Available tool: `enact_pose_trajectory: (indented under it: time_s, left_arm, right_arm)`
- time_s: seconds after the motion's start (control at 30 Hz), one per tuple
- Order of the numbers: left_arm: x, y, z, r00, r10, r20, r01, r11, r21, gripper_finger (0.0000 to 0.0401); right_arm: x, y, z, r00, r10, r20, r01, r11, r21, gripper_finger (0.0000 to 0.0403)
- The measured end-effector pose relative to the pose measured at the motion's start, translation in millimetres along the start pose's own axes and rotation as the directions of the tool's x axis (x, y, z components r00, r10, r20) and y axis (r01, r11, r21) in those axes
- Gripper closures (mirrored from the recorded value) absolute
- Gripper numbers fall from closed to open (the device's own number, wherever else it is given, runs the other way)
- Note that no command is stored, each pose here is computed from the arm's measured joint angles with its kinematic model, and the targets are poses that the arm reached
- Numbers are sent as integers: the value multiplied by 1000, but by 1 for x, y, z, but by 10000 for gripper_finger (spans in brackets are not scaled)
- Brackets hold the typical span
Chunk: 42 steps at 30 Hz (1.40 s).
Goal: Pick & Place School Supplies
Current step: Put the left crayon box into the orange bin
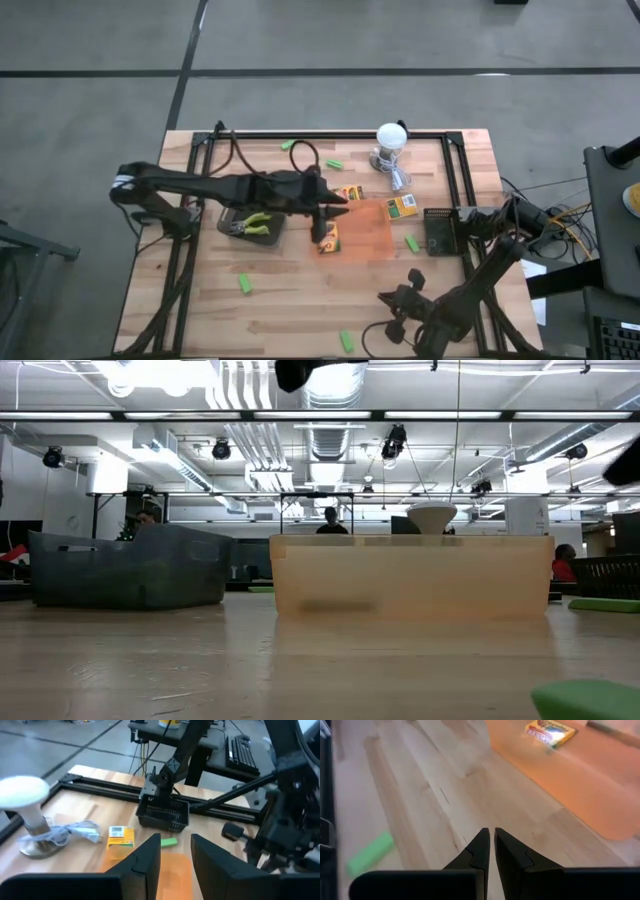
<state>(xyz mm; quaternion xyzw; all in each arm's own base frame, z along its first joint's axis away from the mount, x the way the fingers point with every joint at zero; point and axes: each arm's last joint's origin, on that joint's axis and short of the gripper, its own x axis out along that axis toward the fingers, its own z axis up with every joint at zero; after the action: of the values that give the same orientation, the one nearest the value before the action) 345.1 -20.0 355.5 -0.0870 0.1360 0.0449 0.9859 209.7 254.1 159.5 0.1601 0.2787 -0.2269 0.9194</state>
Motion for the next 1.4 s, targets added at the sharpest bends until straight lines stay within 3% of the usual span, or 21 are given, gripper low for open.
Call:
enact_pose_trajectory:
  time_s: [0.23,0.57,0.8,1.0,1.17,1.3,1.4]
  left_arm:
    - [-23,2,5,999,6,-39,2,978,209,294]
    - [-31,22,-18,994,57,-93,-35,975,221,307]
    - [-31,45,-43,986,100,-132,-73,977,199,308]
    - [-27,64,-55,984,117,-132,-96,983,160,311]
    - [-27,75,-62,975,151,-165,-136,986,99,311]
    - [-27,81,-60,978,134,-162,-121,989,88,311]
    - [-26,87,-58,981,138,-137,-145,989,-41,311]
  right_arm:
    - [-21,-11,42,994,3,111,-11,997,71,376]
    - [-48,-55,130,976,-26,216,-25,972,233,376]
    - [-38,-87,174,975,-99,198,46,966,255,376]
    - [-12,-113,192,977,-196,87,169,952,256,376]
    - [7,-133,203,973,-229,-27,224,912,343,376]
    - [14,-142,209,968,-248,-48,247,888,387,376]
    - [18,-150,213,958,-280,-58,275,844,460,376]
